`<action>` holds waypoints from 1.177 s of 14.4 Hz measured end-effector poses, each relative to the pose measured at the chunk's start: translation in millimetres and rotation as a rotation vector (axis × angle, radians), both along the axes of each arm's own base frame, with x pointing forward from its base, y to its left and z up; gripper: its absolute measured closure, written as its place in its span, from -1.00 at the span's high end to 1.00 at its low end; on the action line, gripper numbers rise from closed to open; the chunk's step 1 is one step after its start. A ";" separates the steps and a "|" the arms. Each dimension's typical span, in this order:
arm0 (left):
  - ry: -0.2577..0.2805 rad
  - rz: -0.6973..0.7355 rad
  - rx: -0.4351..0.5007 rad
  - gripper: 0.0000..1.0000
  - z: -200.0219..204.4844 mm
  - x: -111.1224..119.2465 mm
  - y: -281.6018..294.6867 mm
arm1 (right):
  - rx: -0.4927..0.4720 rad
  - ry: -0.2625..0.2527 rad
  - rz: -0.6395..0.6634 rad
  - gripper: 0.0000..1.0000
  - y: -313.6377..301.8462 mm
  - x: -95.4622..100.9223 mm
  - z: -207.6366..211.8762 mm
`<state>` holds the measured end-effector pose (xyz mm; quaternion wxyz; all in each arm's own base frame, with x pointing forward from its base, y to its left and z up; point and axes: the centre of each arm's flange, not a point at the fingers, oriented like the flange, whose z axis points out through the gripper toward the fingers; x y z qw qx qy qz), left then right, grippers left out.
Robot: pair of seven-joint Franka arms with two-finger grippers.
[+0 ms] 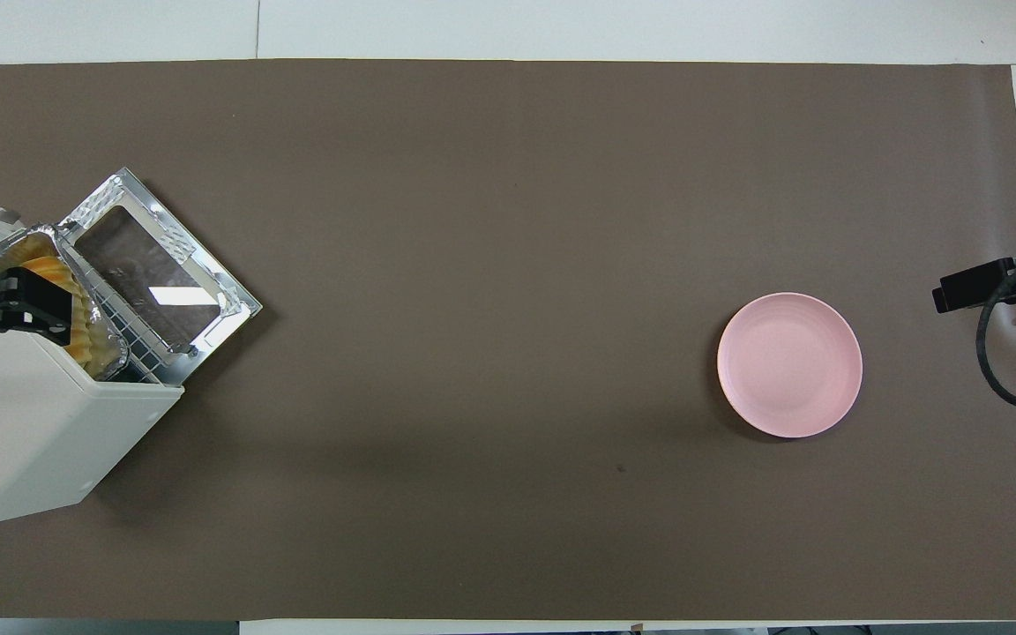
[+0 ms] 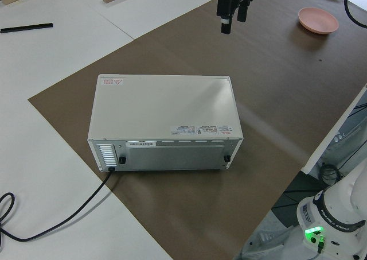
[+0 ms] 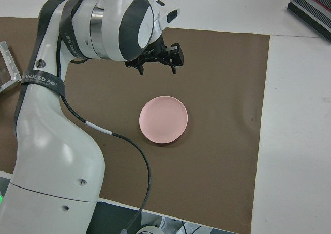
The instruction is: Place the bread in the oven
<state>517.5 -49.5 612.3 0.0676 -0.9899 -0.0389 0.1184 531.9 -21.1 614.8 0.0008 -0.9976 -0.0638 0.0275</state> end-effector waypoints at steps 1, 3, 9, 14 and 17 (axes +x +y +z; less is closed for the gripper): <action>-0.004 -0.013 -0.029 1.00 -1.4 -0.7 -0.3 | 0.000 0.000 0.000 1.00 0.0 0.0 0.0; -0.031 -0.031 -0.056 1.00 0.7 2.2 5.8 | 0.000 0.000 0.000 1.00 0.0 0.0 0.0; -0.049 -0.122 -0.112 1.00 -1.1 6.6 14.3 | 0.000 0.000 0.000 1.00 0.0 0.0 0.0; -0.040 -0.146 -0.134 1.00 -5.5 4.0 0.3 | 0.000 0.000 0.000 1.00 0.0 0.0 0.0; -0.067 -0.149 -0.157 1.00 -3.9 6.9 -3.1 | 0.000 0.000 0.000 1.00 0.0 0.0 0.0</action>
